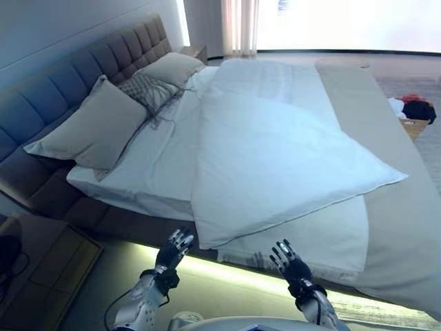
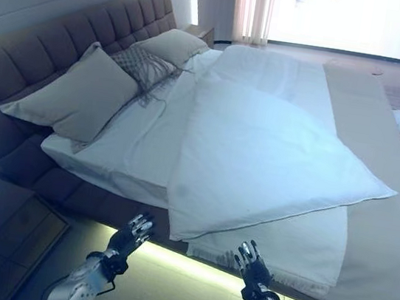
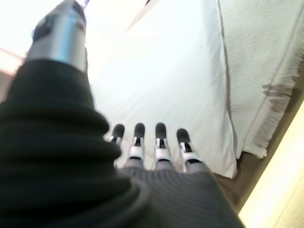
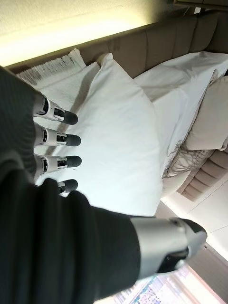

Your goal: Make the bed neatly

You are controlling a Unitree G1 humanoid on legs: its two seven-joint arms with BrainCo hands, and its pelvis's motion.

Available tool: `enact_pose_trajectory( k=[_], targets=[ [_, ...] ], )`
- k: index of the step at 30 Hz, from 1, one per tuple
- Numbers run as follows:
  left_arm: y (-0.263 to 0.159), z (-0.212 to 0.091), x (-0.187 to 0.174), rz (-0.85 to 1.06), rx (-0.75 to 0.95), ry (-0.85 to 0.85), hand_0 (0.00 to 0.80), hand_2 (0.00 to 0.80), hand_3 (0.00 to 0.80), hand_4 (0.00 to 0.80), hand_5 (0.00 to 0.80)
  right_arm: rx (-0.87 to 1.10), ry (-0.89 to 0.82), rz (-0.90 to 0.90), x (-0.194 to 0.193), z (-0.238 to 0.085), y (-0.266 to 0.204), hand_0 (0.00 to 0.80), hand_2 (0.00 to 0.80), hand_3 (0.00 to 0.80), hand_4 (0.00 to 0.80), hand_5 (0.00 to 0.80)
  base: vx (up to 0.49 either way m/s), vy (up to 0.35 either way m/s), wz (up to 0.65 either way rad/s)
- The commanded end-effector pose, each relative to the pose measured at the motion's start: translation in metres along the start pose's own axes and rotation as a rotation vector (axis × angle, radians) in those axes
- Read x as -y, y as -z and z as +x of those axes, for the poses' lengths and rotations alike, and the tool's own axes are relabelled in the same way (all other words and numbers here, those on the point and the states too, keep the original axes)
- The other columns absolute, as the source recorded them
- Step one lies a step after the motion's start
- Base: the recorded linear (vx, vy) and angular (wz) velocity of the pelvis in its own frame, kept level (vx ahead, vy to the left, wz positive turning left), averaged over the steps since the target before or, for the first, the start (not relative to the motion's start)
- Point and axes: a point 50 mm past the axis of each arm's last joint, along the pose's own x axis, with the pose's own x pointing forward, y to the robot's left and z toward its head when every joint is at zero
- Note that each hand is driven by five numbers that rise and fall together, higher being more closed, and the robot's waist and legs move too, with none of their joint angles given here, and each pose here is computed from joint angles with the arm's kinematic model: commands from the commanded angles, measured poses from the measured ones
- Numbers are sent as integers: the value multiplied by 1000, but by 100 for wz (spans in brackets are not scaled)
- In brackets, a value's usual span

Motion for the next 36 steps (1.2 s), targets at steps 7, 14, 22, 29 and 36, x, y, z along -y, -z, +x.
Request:
enact_pose_trajectory(
  k=[7,14,22,29,36],
  targets=[
    [-44,1,-2,20,197,18,0,0,0,0,0,103,-111,41,-34,11,-12,0,0,0,0,0,67,109,13],
    [-49,6,4,62,195,53,0,0,0,0,0,161,-118,68,-34,14,-21,0,0,0,0,0,24,187,14],
    [-52,10,2,79,160,47,0,0,0,0,0,187,-70,81,-18,7,-25,0,0,0,0,0,86,246,24],
    [-62,17,8,77,177,51,0,0,0,0,0,170,-83,81,-14,16,-32,0,0,0,0,0,234,-119,-25],
    [-42,9,1,86,139,43,0,0,0,0,0,128,-65,102,0,7,-15,0,0,0,0,0,249,-126,16]
  ],
)
